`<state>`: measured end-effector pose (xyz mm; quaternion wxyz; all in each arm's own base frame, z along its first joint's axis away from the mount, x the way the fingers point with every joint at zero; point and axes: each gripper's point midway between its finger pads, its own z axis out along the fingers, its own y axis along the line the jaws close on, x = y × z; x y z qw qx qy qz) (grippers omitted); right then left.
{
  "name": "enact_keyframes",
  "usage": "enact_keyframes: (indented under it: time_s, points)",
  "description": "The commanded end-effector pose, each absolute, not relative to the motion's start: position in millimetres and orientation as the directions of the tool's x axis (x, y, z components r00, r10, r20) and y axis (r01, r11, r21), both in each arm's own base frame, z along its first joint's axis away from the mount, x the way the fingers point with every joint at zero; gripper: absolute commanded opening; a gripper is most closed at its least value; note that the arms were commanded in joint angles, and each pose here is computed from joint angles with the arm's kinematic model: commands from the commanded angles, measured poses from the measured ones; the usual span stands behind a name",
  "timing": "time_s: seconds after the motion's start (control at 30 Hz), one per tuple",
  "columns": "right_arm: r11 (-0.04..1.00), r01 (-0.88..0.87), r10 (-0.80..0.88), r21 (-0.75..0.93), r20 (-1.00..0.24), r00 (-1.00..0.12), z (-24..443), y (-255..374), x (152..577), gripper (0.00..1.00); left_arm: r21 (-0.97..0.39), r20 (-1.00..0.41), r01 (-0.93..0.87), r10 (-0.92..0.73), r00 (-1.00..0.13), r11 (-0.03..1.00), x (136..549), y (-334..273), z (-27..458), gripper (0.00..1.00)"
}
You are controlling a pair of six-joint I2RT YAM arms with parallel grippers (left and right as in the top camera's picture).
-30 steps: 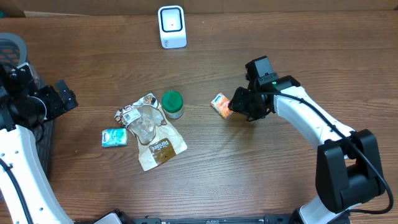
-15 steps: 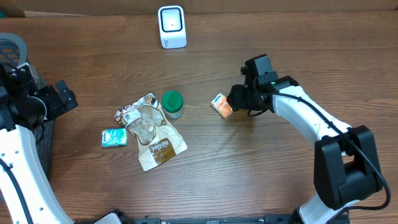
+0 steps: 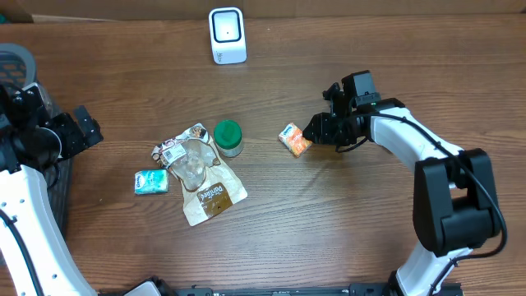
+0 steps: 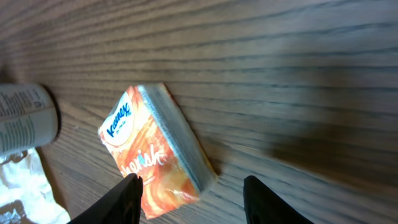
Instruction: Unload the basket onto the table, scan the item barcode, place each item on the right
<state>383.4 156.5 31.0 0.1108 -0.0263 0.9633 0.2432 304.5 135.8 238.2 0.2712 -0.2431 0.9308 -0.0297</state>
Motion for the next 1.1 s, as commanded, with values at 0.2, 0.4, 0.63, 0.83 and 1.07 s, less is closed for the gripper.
enact_keyframes:
  time_s: [0.2,0.4,0.63,0.83,1.07]
  points:
    - [0.839,-0.129,-0.039,0.529,-0.179,-0.983,10,169,376,0.44,-0.184,-0.507,-0.415,-0.448,-0.736,0.891,306,136,244,1.00]
    - [0.804,-0.135,-0.048,0.580,-0.162,-0.986,3,180,375,0.42,-0.184,-0.507,-0.415,-0.448,-0.736,0.891,306,136,244,0.99]
    - [0.799,-0.062,-0.008,0.598,-0.093,-0.996,-2,189,367,0.20,-0.184,-0.507,-0.415,-0.448,-0.736,0.891,306,136,244,1.00]
    - [0.779,-0.086,-0.044,0.622,-0.082,-0.996,1,205,358,0.04,-0.184,-0.507,-0.415,-0.448,-0.736,0.891,306,136,244,0.99]
    - [0.556,-0.096,-0.078,0.825,-0.064,-0.995,57,229,348,0.04,-0.184,-0.507,-0.415,-0.448,-0.736,0.891,306,136,244,1.00]
